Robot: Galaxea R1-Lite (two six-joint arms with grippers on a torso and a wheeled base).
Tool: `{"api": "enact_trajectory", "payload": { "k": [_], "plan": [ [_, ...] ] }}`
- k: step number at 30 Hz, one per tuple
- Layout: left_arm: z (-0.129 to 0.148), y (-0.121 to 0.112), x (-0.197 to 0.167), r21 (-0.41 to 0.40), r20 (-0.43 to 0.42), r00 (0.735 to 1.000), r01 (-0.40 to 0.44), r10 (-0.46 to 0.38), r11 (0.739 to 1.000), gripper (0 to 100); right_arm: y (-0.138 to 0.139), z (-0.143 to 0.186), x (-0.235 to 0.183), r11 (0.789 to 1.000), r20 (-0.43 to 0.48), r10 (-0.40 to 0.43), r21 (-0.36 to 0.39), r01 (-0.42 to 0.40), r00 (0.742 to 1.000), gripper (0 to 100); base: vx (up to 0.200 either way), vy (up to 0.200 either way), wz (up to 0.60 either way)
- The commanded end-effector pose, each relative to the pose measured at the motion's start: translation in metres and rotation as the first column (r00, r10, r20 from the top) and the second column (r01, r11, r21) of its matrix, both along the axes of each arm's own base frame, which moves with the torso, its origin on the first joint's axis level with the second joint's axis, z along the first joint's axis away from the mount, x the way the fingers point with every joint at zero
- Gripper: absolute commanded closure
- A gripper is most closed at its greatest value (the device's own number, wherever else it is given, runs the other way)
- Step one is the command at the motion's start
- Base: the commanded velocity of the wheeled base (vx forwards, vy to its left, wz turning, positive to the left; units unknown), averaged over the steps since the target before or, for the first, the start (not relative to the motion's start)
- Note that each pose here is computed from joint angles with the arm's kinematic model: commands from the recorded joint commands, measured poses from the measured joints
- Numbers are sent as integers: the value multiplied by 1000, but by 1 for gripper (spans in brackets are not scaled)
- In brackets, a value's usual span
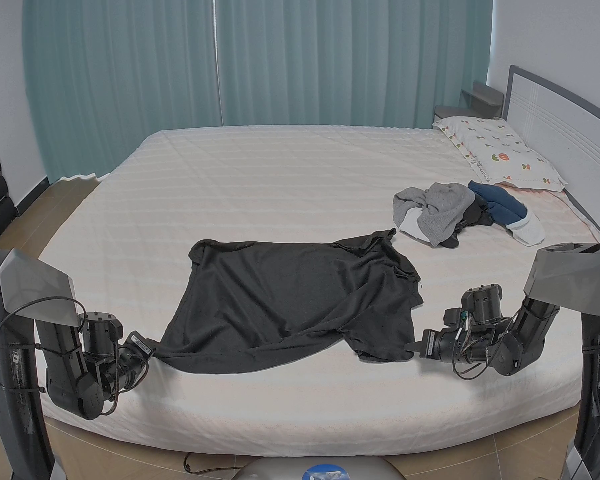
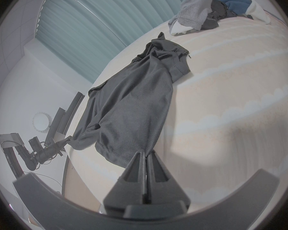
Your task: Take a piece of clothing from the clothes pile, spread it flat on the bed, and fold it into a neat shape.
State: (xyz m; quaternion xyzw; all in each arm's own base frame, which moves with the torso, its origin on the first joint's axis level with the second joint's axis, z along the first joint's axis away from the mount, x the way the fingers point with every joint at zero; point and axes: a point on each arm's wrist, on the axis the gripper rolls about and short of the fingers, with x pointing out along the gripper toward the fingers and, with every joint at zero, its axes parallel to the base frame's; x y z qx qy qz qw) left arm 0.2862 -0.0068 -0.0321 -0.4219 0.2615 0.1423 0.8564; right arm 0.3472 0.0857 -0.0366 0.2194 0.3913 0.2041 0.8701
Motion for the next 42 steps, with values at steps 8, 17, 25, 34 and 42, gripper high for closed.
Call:
{"api": "enact_trajectory", "payload": {
  "k": [8, 17, 25, 34, 42],
  "plan": [
    [-1, -5, -16, 38, -57, 997, 54, -52, 998, 100, -28, 20, -33, 998, -36, -55, -14, 55, 998, 100, 0, 0, 0],
    [16, -10, -51, 184, -119, 977, 199, -179, 962, 100, -35, 37, -73, 998, -66, -43, -40, 40, 997, 100, 0, 0, 0],
    [19, -8, -76, 275, -206, 945, 304, -253, 912, 100, -44, 39, -101, 996, -140, -26, -92, 14, 990, 100, 0, 0, 0],
    [13, -6, -86, 347, -326, 909, 372, -262, 861, 100, -47, 30, -134, 989, -220, 23, -138, -55, 975, 100, 0, 0, 0],
    [12, -4, -95, 363, -419, 868, 430, -267, 827, 100, -46, 23, -159, 973, -278, 87, -181, -141, 957, 100, 0, 0, 0]
  ]
}}
